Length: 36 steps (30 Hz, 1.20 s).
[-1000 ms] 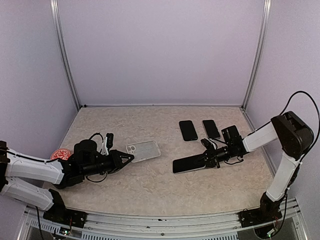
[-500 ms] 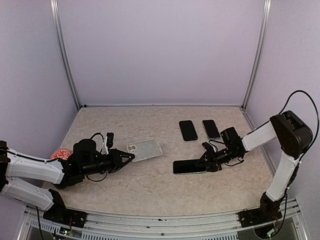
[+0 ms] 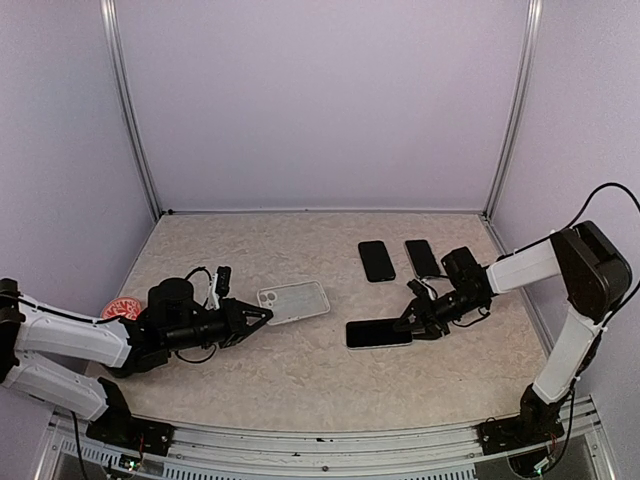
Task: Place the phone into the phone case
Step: Place the phone at the center of the board.
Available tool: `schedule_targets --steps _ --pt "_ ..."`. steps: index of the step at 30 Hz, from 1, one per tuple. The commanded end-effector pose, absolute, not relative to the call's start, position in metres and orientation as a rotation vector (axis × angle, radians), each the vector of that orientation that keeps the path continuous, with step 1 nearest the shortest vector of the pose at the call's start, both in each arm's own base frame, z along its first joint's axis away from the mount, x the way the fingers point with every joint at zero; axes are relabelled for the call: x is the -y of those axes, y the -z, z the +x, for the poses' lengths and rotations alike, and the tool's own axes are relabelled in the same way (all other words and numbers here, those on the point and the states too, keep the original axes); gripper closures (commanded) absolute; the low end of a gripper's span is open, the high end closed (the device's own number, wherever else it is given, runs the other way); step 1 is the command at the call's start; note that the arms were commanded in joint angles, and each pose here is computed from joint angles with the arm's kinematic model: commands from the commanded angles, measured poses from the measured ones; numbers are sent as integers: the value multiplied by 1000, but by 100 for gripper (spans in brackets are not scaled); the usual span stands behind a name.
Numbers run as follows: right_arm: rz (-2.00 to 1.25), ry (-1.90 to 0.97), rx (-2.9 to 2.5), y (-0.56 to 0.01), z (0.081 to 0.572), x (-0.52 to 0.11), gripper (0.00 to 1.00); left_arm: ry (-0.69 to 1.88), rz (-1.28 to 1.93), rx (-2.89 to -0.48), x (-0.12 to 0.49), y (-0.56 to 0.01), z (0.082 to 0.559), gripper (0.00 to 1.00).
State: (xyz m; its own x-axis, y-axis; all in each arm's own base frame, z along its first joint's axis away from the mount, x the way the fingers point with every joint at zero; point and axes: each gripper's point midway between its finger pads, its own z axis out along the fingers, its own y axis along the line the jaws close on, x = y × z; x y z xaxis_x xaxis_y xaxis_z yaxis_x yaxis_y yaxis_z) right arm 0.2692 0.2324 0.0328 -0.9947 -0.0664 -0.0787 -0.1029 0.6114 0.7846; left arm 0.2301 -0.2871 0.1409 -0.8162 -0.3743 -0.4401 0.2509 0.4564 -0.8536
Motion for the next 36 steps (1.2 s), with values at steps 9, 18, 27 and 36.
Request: schedule_targets --steps 9,18,27,36 --pt "-57 -1418 -2761 -25 268 -230 67 1420 -86 -2072 290 -151 232 93" --pt "-68 -1396 -2745 -36 275 -230 68 1432 -90 -2075 291 -147 232 93" --pt "-132 -902 -2782 -45 295 -192 53 1434 -68 -2101 295 -143 230 93" --pt "-709 -850 -2347 -166 283 -251 49 1490 99 -2136 313 -151 218 93"
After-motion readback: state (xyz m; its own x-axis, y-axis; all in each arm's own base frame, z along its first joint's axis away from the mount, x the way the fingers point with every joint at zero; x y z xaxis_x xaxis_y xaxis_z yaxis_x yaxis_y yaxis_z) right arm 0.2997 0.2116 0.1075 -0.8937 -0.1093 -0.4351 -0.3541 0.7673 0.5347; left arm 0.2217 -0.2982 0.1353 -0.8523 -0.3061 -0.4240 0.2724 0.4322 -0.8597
